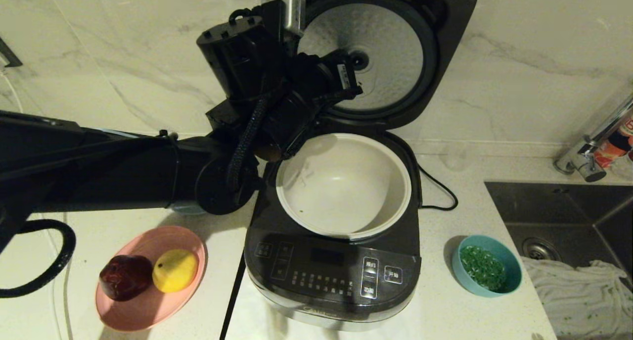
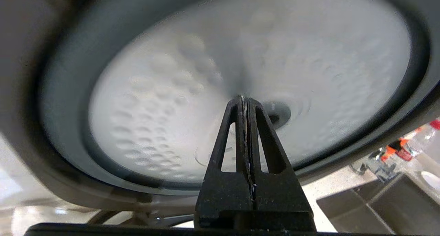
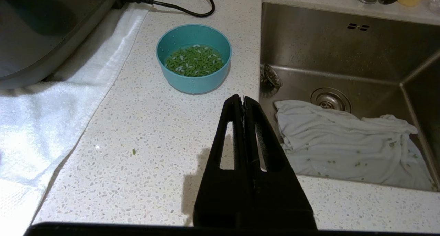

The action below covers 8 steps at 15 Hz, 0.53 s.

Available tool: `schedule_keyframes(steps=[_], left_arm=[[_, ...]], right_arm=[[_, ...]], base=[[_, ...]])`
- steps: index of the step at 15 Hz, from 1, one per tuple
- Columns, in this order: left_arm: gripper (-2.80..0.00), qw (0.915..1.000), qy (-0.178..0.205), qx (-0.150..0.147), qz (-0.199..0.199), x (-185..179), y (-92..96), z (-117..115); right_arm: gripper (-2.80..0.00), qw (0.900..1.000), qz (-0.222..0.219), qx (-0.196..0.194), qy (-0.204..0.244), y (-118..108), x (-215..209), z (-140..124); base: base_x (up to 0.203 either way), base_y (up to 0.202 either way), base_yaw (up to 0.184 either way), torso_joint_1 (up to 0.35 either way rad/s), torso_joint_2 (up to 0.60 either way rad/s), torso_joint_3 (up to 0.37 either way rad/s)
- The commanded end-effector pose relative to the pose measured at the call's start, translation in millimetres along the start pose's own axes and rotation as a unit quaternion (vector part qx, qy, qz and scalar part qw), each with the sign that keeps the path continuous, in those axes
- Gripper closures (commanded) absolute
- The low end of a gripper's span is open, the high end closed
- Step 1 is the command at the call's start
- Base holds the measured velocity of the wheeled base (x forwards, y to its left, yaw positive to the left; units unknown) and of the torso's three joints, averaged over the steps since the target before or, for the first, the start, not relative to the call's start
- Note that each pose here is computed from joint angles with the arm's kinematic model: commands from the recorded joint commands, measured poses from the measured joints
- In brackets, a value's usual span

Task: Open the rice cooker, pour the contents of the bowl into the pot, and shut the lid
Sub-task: Open the rice cooker

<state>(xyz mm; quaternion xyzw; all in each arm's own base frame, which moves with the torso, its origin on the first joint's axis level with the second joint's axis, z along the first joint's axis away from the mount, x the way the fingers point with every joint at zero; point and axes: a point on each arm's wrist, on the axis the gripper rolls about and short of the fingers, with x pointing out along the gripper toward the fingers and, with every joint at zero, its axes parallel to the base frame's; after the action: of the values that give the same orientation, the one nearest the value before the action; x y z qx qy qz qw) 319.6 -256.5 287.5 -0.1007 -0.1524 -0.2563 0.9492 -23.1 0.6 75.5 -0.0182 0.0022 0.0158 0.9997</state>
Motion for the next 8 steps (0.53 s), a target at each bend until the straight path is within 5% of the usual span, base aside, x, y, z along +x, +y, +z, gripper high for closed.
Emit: schedule_keyframes(steps=[1, 8], left_arm=[[0.00, 0.9999, -0.015, -0.003, 0.002, -16.4, 1.0, 24.3], [0.00, 0.9994, 0.034, -0.002, -0.005, -115.2, 9.6, 63.2]], right_arm=[[0.00, 1.000, 0.000, 0.000, 0.000, 0.0, -0.1, -0.1], [0.00, 1.000, 0.000, 0.000, 0.000, 0.0, -0.1, -0.1]], base=[[0.000, 0.000, 0.000, 0.000, 0.00, 0.000], [0.000, 0.000, 0.000, 0.000, 0.00, 0.000]])
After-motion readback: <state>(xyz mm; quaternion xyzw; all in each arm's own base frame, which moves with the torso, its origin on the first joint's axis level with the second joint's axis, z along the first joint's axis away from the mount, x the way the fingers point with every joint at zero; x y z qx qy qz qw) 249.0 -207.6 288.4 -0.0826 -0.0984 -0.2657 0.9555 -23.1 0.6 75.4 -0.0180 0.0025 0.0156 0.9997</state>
